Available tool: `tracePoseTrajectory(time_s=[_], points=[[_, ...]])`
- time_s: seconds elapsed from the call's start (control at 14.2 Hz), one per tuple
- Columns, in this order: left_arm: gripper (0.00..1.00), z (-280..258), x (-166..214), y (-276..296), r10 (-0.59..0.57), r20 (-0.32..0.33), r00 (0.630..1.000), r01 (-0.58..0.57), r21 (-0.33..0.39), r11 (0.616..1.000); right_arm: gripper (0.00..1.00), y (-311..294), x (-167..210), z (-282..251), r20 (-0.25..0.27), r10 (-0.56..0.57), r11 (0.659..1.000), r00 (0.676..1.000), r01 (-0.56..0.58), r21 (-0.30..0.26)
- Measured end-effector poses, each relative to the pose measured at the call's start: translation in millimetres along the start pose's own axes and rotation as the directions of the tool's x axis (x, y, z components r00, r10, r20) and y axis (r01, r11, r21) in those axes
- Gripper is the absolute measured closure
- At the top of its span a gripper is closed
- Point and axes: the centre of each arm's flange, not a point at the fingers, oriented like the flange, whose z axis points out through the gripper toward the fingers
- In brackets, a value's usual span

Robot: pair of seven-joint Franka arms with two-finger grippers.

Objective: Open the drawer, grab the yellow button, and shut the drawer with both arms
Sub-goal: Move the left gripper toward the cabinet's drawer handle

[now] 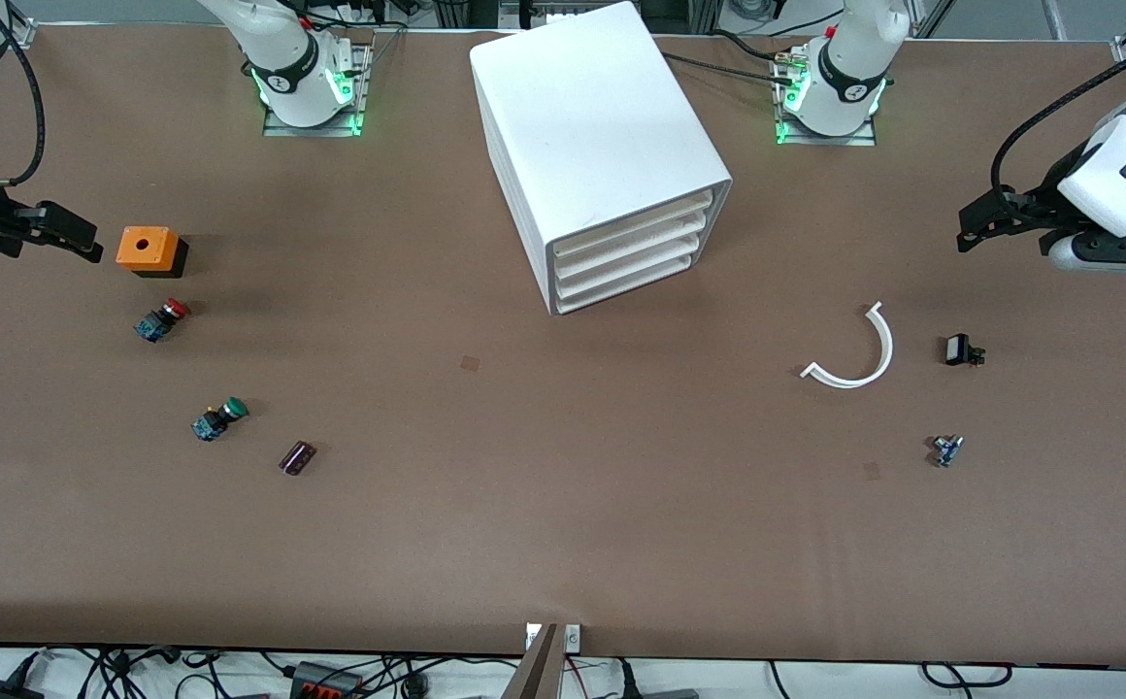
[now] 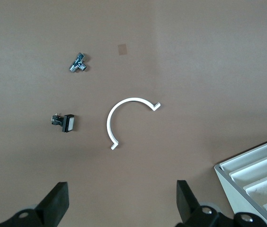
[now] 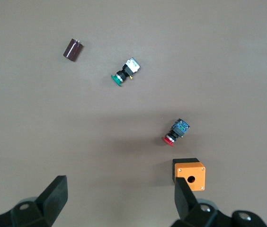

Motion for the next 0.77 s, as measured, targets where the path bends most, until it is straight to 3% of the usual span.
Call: tracePoseTrajectory(time_s=[0.77], points=[[0.0, 0.4, -0.6, 0.3, 0.0, 0.005, 1.0, 0.0, 0.0, 1.0, 0.0, -3.2, 0.3, 0.4, -0.001, -0.006, 1.0, 1.0, 0.006, 0.0]])
